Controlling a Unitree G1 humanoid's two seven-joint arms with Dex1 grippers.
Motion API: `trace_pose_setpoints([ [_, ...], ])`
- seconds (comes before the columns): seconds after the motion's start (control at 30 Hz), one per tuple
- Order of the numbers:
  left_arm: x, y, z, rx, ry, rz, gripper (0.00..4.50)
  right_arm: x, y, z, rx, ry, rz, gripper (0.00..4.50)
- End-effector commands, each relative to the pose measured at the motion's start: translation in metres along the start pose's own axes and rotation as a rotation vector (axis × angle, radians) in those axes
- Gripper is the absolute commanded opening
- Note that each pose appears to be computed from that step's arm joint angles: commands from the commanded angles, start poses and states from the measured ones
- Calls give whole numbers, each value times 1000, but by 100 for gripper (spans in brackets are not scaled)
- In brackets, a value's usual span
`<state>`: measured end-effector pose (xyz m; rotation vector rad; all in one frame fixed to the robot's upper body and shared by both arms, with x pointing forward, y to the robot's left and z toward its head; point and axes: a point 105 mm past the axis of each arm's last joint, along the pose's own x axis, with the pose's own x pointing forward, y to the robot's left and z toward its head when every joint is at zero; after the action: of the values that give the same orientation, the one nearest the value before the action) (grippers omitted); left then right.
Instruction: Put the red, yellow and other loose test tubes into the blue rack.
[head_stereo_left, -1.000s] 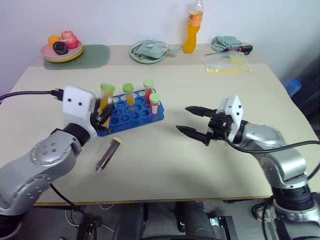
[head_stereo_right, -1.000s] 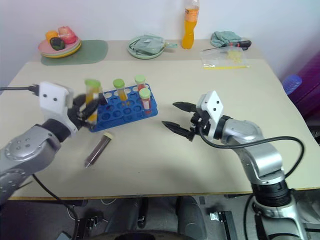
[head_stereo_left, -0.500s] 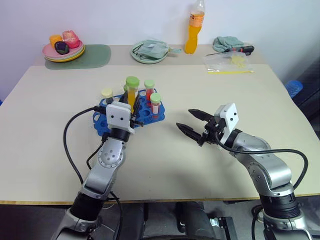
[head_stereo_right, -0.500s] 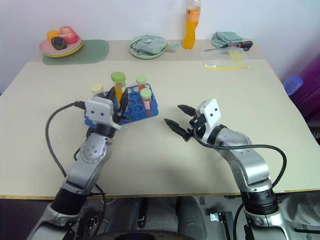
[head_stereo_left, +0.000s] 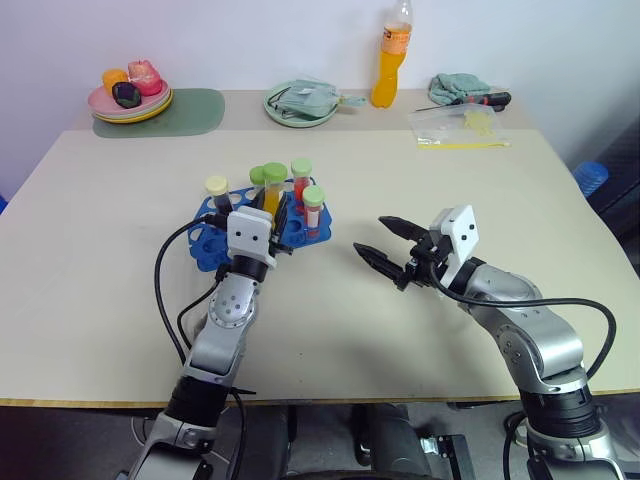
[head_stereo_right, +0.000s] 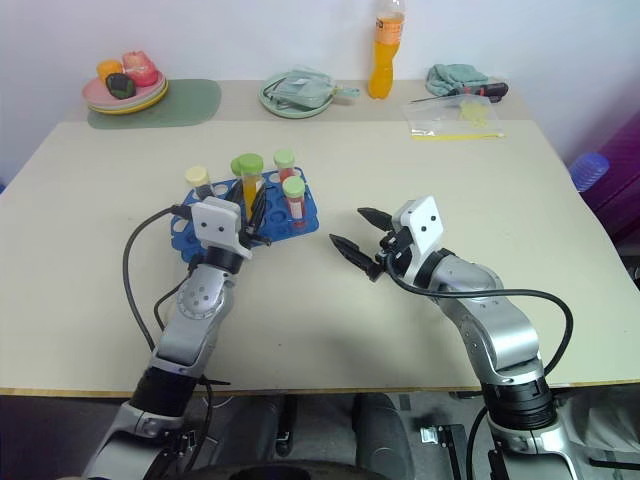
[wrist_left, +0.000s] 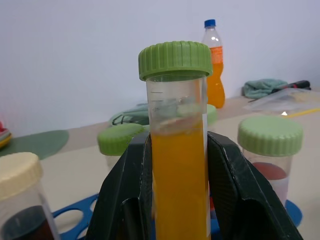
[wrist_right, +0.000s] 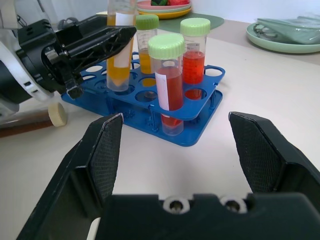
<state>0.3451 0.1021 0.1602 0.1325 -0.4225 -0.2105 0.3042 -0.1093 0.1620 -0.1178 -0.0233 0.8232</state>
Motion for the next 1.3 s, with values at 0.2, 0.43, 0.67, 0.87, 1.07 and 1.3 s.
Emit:
trace_pose_setpoints([
  [0.2,6,4,4,15,-44,11,130,-1,3,15,-31,-53,2,375],
  [0.43,8,2,0,-1,-61,0,130,0,4,15,-30,-55,2,375],
  [0.67,1,6,-8,-9,-80,-9,130,-6,24,12,14,-33,116,375],
  [0.87,-4,8,-14,-10,-78,-9,130,-10,40,8,37,-6,204,375],
  [1.07,-4,8,-17,-20,-71,-8,165,-9,39,8,28,-5,202,375],
  [1.3,-11,22,-7,-34,-66,10,444,-9,40,9,23,-7,200,375],
])
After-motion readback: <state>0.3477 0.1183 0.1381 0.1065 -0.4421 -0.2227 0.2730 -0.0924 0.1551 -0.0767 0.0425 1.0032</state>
